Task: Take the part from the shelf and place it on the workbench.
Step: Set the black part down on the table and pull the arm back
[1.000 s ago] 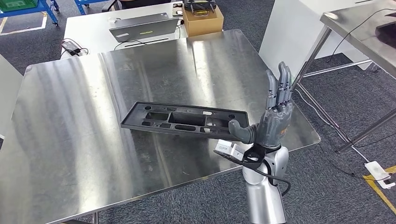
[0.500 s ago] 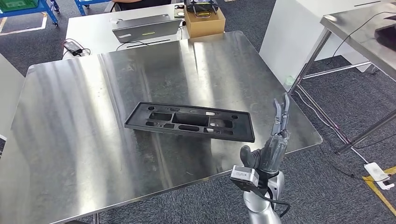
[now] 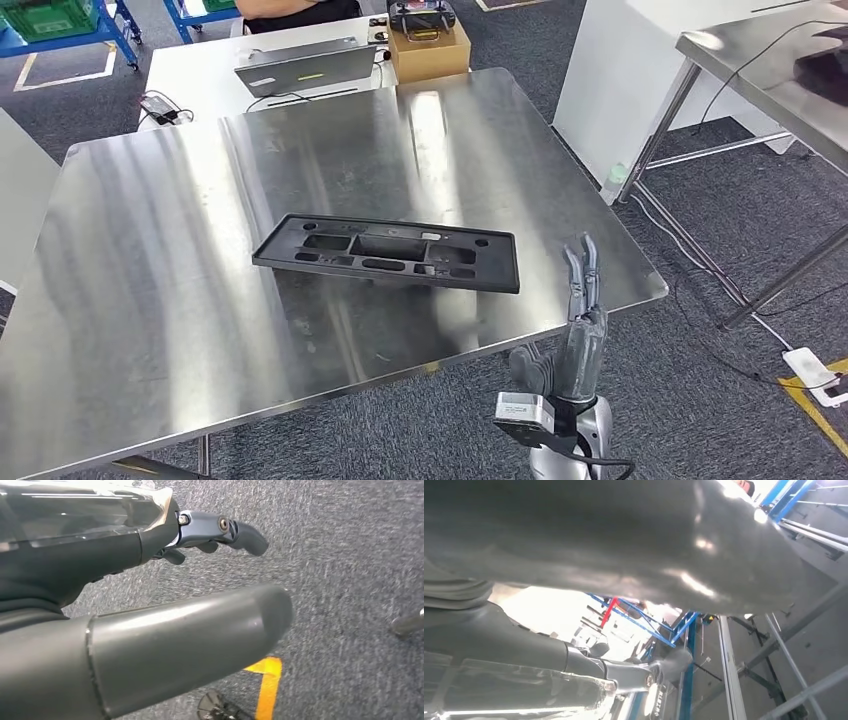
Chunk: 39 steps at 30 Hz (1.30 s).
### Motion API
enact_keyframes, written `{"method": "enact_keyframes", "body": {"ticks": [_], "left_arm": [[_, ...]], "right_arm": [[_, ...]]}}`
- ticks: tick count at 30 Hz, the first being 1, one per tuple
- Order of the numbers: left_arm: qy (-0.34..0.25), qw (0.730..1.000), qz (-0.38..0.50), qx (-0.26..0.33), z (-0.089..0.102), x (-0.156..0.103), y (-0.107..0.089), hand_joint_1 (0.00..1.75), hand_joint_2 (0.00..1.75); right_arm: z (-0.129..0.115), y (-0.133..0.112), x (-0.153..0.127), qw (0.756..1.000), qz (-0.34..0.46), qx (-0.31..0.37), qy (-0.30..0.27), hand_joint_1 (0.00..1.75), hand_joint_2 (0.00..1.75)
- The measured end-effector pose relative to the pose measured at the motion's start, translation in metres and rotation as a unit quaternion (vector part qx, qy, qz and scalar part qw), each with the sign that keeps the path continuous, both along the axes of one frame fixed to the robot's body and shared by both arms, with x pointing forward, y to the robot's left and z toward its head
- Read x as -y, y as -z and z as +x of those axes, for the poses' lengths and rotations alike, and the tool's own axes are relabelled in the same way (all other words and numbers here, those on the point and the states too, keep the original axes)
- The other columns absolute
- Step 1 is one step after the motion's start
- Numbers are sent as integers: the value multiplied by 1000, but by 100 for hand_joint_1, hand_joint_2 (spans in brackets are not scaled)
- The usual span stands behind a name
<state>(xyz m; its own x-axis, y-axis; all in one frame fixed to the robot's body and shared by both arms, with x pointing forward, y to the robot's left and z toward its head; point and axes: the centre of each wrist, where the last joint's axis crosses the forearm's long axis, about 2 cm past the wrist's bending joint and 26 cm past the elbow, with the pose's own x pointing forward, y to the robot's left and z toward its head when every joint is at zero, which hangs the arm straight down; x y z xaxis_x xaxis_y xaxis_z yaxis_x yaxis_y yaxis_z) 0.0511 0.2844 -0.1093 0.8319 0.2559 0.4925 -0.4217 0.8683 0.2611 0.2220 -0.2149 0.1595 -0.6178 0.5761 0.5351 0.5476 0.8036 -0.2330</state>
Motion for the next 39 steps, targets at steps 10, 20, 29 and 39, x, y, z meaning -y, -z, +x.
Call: {"method": "enact_keyframes", "body": {"ticks": [10,20,29,39], "left_arm": [[0,1000,3,0,2,0,0,0,0],[0,1000,3,3,5,1,-1,0,0],[-6,1000,6,-1,4,4,-1,0,0],[-10,1000,12,-5,-1,4,0,0,0]], "right_arm": [[-1,-2,-2,1000,-3,-6,-19,0,0],[-1,-2,1,1000,-10,-4,-24,0,0],[2,-4,0,999,-5,-7,-37,0,0],[-14,31,-3,991,-7,-118,-68,0,0]]}}
